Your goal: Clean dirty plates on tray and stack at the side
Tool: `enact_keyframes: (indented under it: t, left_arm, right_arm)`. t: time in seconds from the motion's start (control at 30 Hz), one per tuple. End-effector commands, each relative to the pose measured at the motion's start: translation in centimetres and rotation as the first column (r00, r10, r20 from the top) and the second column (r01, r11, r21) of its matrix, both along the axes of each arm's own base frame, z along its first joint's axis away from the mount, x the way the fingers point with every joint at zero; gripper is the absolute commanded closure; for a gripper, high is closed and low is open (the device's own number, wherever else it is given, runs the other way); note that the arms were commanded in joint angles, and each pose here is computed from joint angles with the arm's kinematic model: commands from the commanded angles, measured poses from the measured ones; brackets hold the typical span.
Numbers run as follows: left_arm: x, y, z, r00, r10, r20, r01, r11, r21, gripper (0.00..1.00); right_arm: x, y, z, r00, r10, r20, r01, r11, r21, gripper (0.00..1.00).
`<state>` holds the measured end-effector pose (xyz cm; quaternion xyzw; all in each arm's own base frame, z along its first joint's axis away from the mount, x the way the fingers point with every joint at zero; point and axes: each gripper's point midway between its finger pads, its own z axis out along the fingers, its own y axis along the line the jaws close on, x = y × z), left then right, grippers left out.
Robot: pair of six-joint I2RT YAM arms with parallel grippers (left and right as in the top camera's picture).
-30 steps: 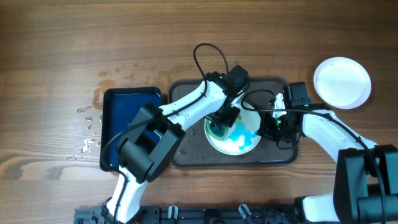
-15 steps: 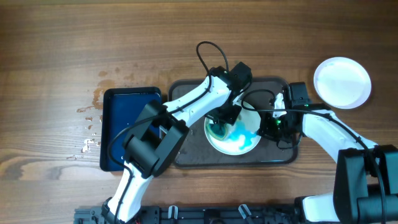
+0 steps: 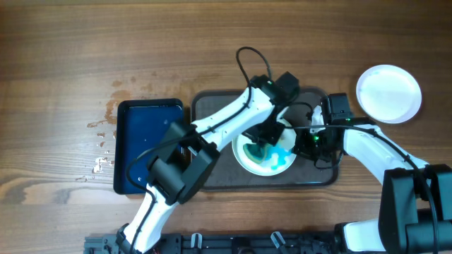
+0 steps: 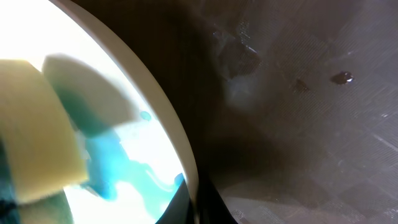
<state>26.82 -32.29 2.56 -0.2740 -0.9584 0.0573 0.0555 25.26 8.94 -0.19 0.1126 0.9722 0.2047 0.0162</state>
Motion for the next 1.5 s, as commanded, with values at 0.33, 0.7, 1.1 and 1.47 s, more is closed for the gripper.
enact_keyframes:
  t: [0.33,0.7,1.1,1.47]
  left_arm:
    - [0.7,-4.0,-1.0,0.999,0.043,0.01,-0.041,0.991,-0.123,0.96]
    - [-2.5,-4.1,-6.1,0.991,0.054,-0.123,-0.059,0.998,-0.038,0.96]
    - [-2.2,-3.2,-6.5,0.99,0.086,-0.11,-0.086,0.996,0.008,0.96]
    - [4.3,3.6,2.3,0.962,0.208,0.178,-0.227,0.969,0.096,0.96]
  right_arm:
    - [-0.7,-0.3,-0.8,1.0,0.007,-0.022,-0.007,1.0,-0.023,0.96]
    - [-0.8,-0.3,-0.8,1.0,0.005,-0.03,-0.006,1.0,-0.024,0.96]
    - [-1.0,-0.3,-0.9,0.999,0.005,-0.035,-0.006,1.0,-0.024,0.96]
    - [-0.8,-0.3,-0.8,1.0,0.005,-0.027,-0.005,1.0,-0.024,0.96]
